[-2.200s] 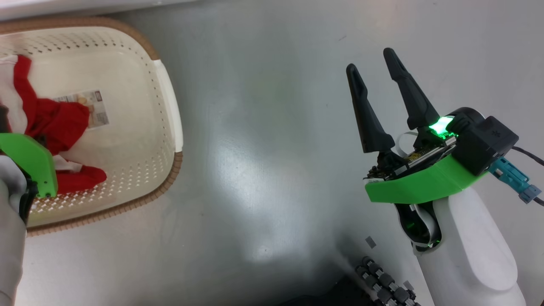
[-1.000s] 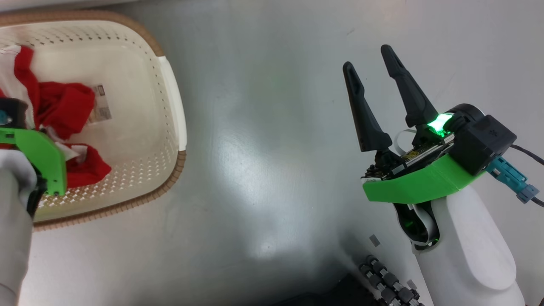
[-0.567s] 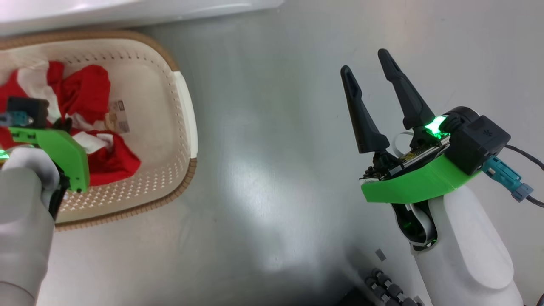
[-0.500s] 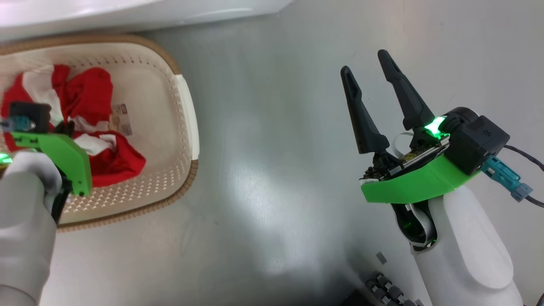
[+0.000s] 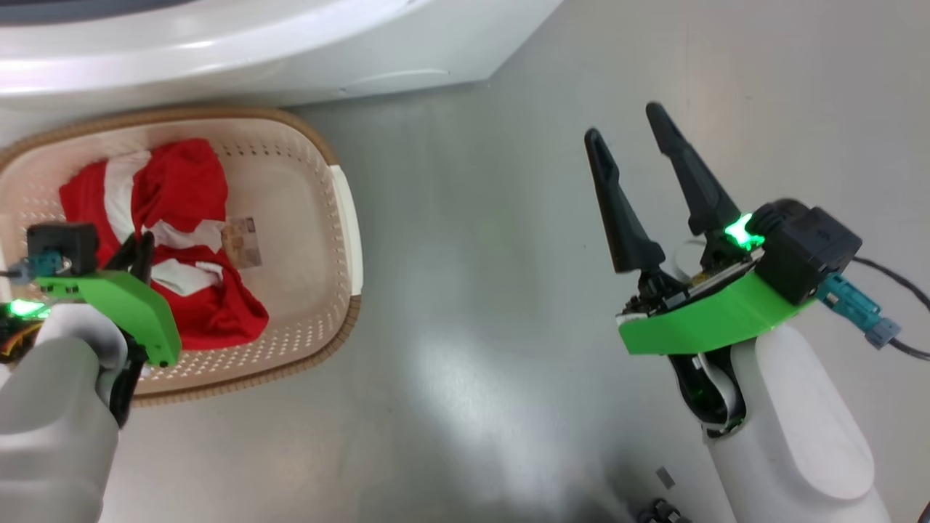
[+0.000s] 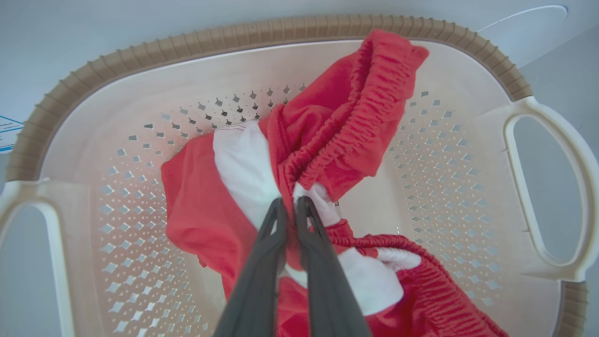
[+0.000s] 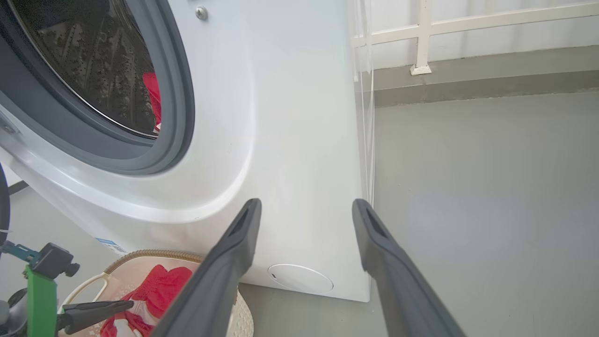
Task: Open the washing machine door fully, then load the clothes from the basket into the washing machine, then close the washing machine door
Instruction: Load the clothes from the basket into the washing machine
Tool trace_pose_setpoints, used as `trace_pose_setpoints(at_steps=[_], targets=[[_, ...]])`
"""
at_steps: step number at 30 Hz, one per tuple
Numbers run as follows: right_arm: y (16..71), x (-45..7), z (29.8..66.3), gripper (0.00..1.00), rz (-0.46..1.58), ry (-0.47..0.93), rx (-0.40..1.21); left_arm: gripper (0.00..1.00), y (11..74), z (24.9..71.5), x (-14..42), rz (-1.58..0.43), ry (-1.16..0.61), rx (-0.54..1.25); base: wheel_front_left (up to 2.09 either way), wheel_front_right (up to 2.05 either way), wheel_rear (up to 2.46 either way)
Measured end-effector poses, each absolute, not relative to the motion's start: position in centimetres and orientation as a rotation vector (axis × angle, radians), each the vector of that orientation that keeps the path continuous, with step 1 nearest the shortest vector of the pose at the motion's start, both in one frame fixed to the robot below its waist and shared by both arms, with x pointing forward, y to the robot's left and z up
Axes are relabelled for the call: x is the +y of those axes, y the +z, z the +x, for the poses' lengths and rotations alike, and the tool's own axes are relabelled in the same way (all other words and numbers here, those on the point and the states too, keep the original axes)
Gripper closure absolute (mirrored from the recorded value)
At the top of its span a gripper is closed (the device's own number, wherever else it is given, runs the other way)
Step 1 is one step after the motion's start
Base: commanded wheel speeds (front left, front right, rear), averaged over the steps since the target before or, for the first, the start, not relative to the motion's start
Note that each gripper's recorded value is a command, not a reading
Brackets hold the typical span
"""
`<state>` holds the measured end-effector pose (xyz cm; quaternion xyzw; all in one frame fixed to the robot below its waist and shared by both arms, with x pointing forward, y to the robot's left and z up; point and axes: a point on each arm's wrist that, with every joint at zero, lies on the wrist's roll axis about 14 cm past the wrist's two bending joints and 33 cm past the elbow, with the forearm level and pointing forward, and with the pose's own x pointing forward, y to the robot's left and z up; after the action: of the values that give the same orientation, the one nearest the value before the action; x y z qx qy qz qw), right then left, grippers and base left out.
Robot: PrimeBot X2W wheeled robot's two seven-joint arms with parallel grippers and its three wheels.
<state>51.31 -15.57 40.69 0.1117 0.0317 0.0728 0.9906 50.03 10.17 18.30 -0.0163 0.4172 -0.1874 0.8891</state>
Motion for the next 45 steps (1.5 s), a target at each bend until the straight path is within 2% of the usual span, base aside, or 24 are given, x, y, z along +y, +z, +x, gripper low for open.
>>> trace_pose_setpoints(at_steps=[24, 45], targets=[[46.4, -15.1, 47.6, 0.00, 0.234, 0.180, -0.006, 1.00, 29.5, 48.0, 10.9, -0.176, -0.348, 0.596, 0.00, 0.00, 0.00], [51.6, -14.6, 41.9, 0.00, 0.234, 0.228, -0.086, 1.00, 41.4, 41.5, 12.7, -0.242, -0.247, 0.268, 0.00, 0.00, 0.00]])
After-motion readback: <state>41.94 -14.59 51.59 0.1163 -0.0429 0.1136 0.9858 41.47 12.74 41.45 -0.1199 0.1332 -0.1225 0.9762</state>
